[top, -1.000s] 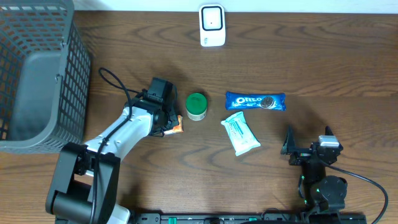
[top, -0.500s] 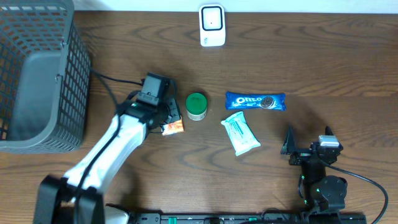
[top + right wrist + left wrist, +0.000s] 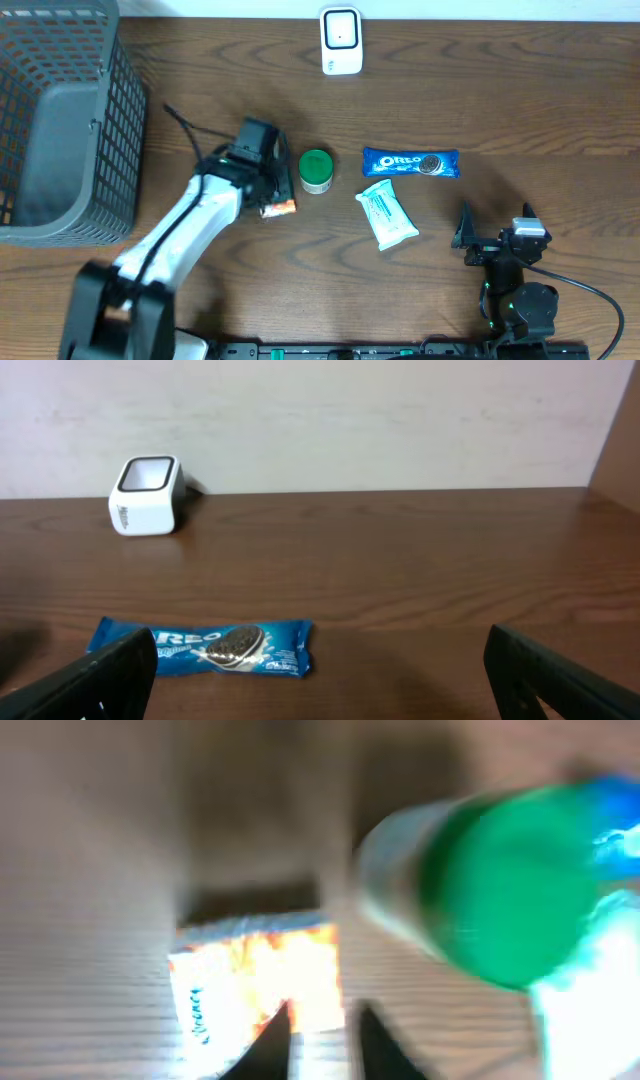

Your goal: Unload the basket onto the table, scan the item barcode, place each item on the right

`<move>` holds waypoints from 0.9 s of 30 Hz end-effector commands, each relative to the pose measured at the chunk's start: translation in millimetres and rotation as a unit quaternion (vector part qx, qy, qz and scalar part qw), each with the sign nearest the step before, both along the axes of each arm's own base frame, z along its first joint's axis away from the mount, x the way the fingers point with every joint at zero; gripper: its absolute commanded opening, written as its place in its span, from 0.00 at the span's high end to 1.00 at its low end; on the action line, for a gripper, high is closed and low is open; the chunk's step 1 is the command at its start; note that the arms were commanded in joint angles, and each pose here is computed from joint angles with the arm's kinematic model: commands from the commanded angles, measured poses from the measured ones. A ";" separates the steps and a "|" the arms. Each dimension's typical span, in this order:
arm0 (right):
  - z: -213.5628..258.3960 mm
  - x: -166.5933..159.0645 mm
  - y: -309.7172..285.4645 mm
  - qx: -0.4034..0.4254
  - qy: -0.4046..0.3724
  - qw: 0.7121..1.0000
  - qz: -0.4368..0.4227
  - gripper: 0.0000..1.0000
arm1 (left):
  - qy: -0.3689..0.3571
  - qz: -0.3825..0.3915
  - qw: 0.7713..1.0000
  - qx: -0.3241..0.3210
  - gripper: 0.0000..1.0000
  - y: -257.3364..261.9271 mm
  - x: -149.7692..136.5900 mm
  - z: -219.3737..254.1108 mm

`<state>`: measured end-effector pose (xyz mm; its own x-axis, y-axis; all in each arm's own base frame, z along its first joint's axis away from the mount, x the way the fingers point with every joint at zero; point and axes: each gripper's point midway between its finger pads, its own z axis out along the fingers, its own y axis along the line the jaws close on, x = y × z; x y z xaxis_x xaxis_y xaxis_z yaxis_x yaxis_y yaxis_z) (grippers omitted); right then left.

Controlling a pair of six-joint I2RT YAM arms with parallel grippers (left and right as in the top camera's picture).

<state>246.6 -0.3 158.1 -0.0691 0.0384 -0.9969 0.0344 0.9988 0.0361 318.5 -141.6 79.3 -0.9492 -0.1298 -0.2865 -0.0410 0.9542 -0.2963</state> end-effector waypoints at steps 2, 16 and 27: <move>-0.4 -0.2 -0.8 -0.004 0.000 1.000 -0.001 0.01 | -0.252 -0.023 0.965 0.064 0.62 30.1 45.2 160.6; -0.4 -0.2 -0.8 -0.004 0.000 1.000 -0.001 0.01 | -0.596 0.103 0.784 0.136 0.02 118.9 -37.9 401.3; -0.4 -0.2 -0.8 -0.004 0.000 1.000 -0.001 0.01 | -0.609 0.117 0.766 0.171 0.02 134.4 -57.2 412.2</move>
<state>246.6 -0.3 158.1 -0.0691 0.0384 -0.9969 0.0344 0.9988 0.0361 263.2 -14.2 489.8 0.0863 -0.0186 -0.9961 -0.0751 0.9969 -0.0251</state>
